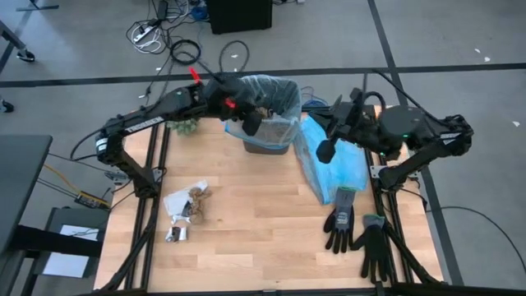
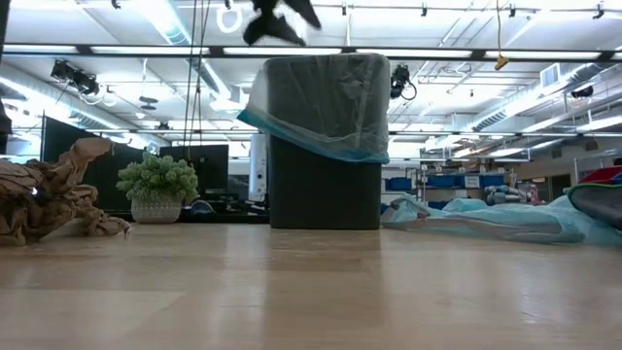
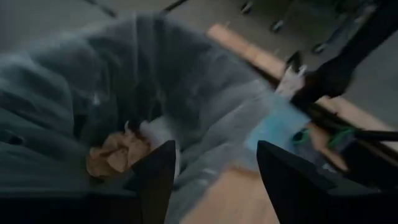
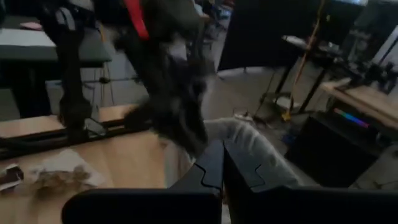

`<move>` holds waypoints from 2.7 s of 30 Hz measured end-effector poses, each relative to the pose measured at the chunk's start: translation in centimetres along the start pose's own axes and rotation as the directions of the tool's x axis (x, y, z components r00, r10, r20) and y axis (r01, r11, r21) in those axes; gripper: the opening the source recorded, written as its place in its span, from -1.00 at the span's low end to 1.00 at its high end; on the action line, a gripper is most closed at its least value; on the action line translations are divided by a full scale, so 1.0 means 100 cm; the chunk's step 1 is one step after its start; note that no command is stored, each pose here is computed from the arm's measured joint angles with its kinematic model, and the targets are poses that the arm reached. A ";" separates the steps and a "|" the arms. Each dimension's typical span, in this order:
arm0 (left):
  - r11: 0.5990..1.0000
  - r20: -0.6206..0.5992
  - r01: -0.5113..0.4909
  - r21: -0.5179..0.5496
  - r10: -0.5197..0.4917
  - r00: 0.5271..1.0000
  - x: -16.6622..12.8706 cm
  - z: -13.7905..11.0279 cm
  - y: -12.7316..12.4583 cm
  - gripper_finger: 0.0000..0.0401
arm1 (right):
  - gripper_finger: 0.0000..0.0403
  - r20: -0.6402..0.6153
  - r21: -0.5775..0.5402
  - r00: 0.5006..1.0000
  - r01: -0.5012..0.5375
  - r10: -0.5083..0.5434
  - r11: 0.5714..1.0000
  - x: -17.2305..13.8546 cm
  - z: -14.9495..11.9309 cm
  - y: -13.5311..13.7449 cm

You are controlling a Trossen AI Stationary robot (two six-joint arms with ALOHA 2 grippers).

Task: Place trash/remove bag and relplace
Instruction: Put the white napkin into the trash bin

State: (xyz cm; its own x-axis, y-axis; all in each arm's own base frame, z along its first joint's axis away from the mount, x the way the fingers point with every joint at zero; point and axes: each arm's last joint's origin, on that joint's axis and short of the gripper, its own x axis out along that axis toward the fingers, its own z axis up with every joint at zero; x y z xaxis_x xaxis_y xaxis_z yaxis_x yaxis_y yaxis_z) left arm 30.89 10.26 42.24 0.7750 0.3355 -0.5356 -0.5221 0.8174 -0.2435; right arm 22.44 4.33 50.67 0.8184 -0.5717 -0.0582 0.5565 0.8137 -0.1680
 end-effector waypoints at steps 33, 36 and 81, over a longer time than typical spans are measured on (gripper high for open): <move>0.943 -0.452 -0.333 0.014 0.303 0.839 -0.119 -0.154 -0.034 0.06 | -1.00 -0.222 0.135 0.801 -0.540 0.557 0.831 0.160 -0.103 0.121; 0.920 -0.490 -0.392 0.012 0.347 0.800 -0.109 -0.178 -0.033 0.06 | -1.00 -0.214 0.153 0.789 -0.556 0.576 0.817 0.164 -0.106 0.124; 0.855 -0.701 -0.473 -0.215 0.202 0.684 -0.014 -0.353 0.020 -0.51 | -1.00 -0.215 0.274 0.769 -0.544 0.602 0.793 0.166 -0.107 0.121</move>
State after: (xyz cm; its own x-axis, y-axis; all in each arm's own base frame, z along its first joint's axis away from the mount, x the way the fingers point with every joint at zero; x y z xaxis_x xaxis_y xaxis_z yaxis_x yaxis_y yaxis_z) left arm 16.20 -5.07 13.95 0.1748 0.0662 -0.9824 -0.8892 0.4391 -0.1287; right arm 41.26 3.59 37.14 0.9334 0.0281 -0.3577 0.0348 0.9851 0.1682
